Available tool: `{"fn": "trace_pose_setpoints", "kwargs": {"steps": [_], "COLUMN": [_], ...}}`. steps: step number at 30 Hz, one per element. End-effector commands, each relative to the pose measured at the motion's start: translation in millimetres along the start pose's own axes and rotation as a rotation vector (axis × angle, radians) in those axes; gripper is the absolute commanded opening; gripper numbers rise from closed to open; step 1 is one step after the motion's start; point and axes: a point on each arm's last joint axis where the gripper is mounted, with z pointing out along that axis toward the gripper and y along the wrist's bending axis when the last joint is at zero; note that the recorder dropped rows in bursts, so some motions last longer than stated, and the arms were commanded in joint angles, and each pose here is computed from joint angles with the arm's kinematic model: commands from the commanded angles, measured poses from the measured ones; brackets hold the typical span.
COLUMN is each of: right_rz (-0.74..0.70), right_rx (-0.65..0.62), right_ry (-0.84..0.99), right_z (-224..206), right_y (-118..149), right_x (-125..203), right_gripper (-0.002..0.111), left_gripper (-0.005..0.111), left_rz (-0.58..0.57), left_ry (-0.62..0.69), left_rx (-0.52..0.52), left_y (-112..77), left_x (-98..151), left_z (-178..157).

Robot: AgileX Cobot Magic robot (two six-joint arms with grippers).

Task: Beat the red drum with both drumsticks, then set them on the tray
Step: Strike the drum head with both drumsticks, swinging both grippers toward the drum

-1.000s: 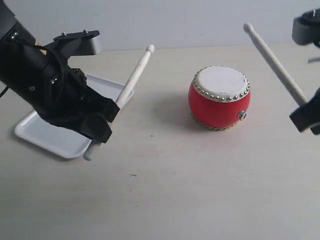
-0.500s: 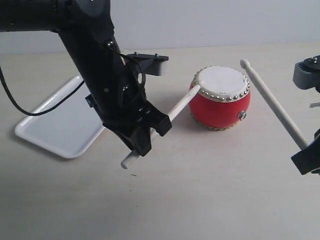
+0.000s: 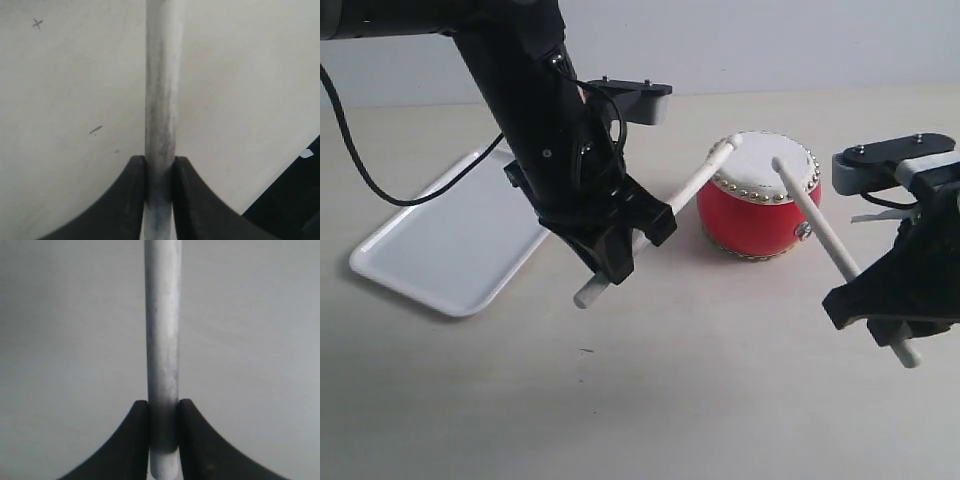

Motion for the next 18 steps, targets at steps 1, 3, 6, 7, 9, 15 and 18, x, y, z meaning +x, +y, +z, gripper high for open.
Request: {"fn": "trace_pose_setpoints", "kwargs": {"steps": [1,3,6,7,9,15,18], "right_rz": [0.015,0.015,0.016,0.017,0.019,0.026,0.028], "right_rx": [-0.017,-0.02,-0.017,-0.013,-0.002,0.04,0.002], "right_ry": [-0.113,-0.136,-0.117,-0.096,-0.017,0.022,-0.092], "right_z": [-23,-27,-8,2,24,-13,-43], "right_y": [2,2,2,1,1,-2,-1], "right_x": [-15,-17,-16,-16,-13,-12,-2], "right_gripper": [0.0,0.0,0.0,0.0,0.0,0.0,0.0], "left_gripper": [0.0,0.0,0.0,0.0,0.0,0.0,0.0], "left_rz": [0.007,0.005,0.022,0.034,0.057,-0.001,-0.035], "left_ry": [-0.005,-0.004,-0.044,-0.059,-0.092,0.026,0.1], "left_rx": [-0.019,-0.006,0.006,0.0,-0.007,-0.017,0.011], "left_y": [-0.7,-2.4,-10.2,-12.6,-18.5,-1.2,5.5], "left_x": [0,-1,-4,-6,-10,-31,-33], "left_z": [-3,-5,-20,-24,-33,35,66]}}
